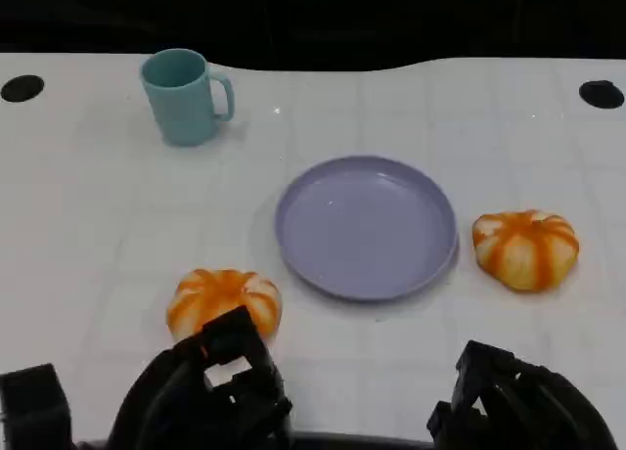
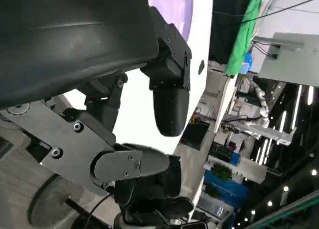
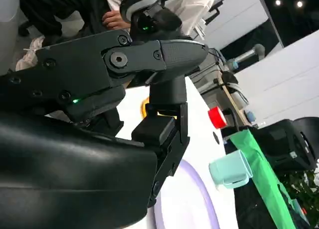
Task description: Grasp the bread from the table and place it into the plate.
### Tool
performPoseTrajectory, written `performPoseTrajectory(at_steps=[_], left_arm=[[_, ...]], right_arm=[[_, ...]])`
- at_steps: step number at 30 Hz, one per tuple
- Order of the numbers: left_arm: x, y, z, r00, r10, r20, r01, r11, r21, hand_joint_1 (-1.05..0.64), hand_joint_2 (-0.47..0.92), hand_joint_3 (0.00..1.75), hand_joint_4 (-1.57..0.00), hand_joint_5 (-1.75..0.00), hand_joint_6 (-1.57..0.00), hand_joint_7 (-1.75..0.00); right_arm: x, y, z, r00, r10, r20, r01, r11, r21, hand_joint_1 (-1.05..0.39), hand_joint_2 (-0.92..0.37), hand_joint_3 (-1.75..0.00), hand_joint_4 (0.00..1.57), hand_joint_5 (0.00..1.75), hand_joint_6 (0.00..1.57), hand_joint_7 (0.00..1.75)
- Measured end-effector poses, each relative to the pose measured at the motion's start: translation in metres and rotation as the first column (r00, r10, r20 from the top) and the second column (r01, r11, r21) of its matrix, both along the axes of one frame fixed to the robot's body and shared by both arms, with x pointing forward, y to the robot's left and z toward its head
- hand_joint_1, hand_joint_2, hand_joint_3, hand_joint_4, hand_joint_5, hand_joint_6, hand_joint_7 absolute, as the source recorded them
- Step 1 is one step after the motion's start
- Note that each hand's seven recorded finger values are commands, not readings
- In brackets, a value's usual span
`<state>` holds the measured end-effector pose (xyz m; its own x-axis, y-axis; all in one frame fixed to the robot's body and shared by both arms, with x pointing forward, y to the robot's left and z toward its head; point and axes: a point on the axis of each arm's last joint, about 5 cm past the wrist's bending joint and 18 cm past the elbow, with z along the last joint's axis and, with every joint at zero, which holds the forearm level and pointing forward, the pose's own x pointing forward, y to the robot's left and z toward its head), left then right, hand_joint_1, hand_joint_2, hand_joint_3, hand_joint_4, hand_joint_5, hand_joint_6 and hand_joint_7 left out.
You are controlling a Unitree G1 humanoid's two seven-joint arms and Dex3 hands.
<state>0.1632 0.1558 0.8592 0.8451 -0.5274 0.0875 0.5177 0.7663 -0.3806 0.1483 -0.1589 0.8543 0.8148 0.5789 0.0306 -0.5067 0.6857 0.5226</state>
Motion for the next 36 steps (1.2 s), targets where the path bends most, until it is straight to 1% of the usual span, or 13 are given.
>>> performPoseTrajectory(at_steps=[2,3,4,6,7,11,15,17,21,24,29,33,36], left_arm=[[0.002,0.002,0.005,0.999,0.022,0.049,-0.024,0.998,0.051,-0.53,0.92,0.11,-0.40,-1.47,-0.37,-1.03],[0.003,0.003,0.008,0.997,0.027,0.075,-0.034,0.996,0.086,-0.56,0.92,0.11,-0.41,-1.31,-0.41,-0.70],[0.004,0.004,0.012,0.994,0.032,0.103,-0.045,0.991,0.126,-0.58,0.92,0.09,-0.42,-1.22,-0.44,-0.51],[0.008,0.008,0.020,0.985,0.035,0.166,-0.070,0.975,0.213,-0.62,0.92,0.06,-0.41,-1.03,-0.46,-0.23],[0.009,0.009,0.024,0.981,0.039,0.192,-0.087,0.965,0.246,-0.62,0.92,0.05,-0.40,-0.97,-0.46,-0.16],[0.013,0.014,0.035,0.960,0.057,0.274,-0.156,0.922,0.355,-0.60,0.92,0.02,-0.34,-0.84,-0.42,-0.06],[0.016,0.020,0.049,0.933,0.034,0.357,-0.217,0.847,0.486,-0.63,0.89,0.00,-0.30,-0.62,-0.39,-0.01],[0.016,0.022,0.056,0.918,0.011,0.397,-0.249,0.795,0.553,-0.64,0.88,0.00,-0.31,-0.50,-0.36,-0.01],[0.015,0.024,0.067,0.878,-0.056,0.476,-0.334,0.640,0.692,-0.66,0.88,0.00,-0.33,-0.33,-0.33,0.00],[0.015,0.023,0.076,0.836,-0.142,0.530,-0.410,0.479,0.776,-0.67,0.88,0.00,-0.34,-0.27,-0.32,0.00],[0.018,0.014,0.085,0.778,-0.267,0.569,-0.509,0.265,0.819,-0.65,0.85,0.00,-0.35,-0.24,-0.29,0.00],[0.020,0.005,0.082,0.754,-0.325,0.571,-0.552,0.159,0.819,-0.62,0.82,0.00,-0.35,-0.21,-0.27,0.00],[0.025,-0.001,0.079,0.756,-0.354,0.551,-0.566,0.070,0.822,-0.64,0.82,0.01,-0.33,-0.19,-0.25,0.00]], right_arm=[[0.000,0.000,0.0000,1.000,-0.002,0.000,0.002,1.000,0.000,-0.73,-0.92,-0.24,0.84,1.63,0.75,1.37],[0.000,0.000,0.0000,1.000,-0.002,0.000,0.002,1.000,0.000,-0.72,-0.92,-0.24,0.84,1.63,0.75,1.37],[0.000,0.000,0.0001,1.000,-0.002,0.000,0.002,1.000,0.000,-0.72,-0.92,-0.25,0.84,1.63,0.75,1.37],[0.000,0.000,0.0002,1.000,-0.002,0.001,0.002,1.000,0.000,-0.72,-0.92,-0.24,0.84,1.63,0.74,1.36],[0.001,0.000,0.0005,1.000,-0.001,0.002,0.001,1.000,0.000,-0.72,-0.92,-0.24,0.84,1.63,0.74,1.36],[0.002,0.001,0.0011,1.000,-0.002,0.006,0.002,1.000,0.000,-0.72,-0.92,-0.24,0.84,1.64,0.75,1.37],[0.003,0.001,0.0016,1.000,-0.004,0.007,0.004,1.000,0.000,-0.72,-0.92,-0.23,0.84,1.63,0.75,1.36],[0.003,0.001,0.0018,1.000,-0.005,0.007,0.005,1.000,0.000,-0.72,-0.92,-0.22,0.85,1.62,0.75,1.35],[0.003,0.001,0.0016,1.000,-0.003,0.000,0.003,1.000,0.001,-0.72,-0.92,-0.22,0.86,1.61,0.76,1.34],[0.003,0.002,0.0015,1.000,-0.001,-0.003,0.001,1.000,0.001,-0.72,-0.92,-0.22,0.86,1.61,0.77,1.33],[0.003,0.002,0.0016,1.000,-0.001,-0.005,0.001,1.000,0.001,-0.71,-0.92,-0.22,0.85,1.61,0.76,1.33],[0.003,0.002,0.0016,1.000,-0.001,-0.005,0.001,1.000,0.000,-0.70,-0.92,-0.24,0.85,1.62,0.76,1.33],[0.003,0.002,0.0017,1.000,0.000,-0.005,0.000,1.000,0.001,-0.70,-0.92,-0.24,0.85,1.62,0.76,1.33]])
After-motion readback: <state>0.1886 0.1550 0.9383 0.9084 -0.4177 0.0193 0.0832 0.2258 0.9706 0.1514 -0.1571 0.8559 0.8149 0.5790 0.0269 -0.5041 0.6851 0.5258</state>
